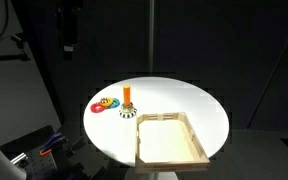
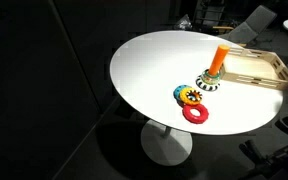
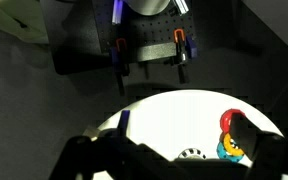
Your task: Put the striped ring through the pole
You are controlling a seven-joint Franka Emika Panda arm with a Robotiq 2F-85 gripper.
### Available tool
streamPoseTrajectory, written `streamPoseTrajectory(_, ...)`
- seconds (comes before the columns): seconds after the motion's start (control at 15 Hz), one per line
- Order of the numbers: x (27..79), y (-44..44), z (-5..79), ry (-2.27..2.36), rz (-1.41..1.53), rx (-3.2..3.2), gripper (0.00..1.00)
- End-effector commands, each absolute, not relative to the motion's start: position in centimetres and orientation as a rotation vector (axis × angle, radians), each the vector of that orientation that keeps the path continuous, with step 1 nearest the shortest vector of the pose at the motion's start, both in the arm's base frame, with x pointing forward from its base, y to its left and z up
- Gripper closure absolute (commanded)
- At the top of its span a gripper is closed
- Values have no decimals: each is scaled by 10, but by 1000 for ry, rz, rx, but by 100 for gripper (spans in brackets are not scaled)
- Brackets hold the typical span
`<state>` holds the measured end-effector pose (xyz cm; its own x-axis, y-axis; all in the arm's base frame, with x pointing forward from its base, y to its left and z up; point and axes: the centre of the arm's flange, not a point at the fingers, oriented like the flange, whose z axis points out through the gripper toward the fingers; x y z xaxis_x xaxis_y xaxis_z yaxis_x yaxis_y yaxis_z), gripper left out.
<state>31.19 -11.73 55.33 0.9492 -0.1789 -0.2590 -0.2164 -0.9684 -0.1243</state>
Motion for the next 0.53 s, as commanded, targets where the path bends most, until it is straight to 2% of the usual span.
streamPoseTrajectory(0.0, 312, -117, 554, 301, 370, -2952, 0)
streamPoseTrajectory(0.47, 316, -120, 551, 304, 354, -2941, 0)
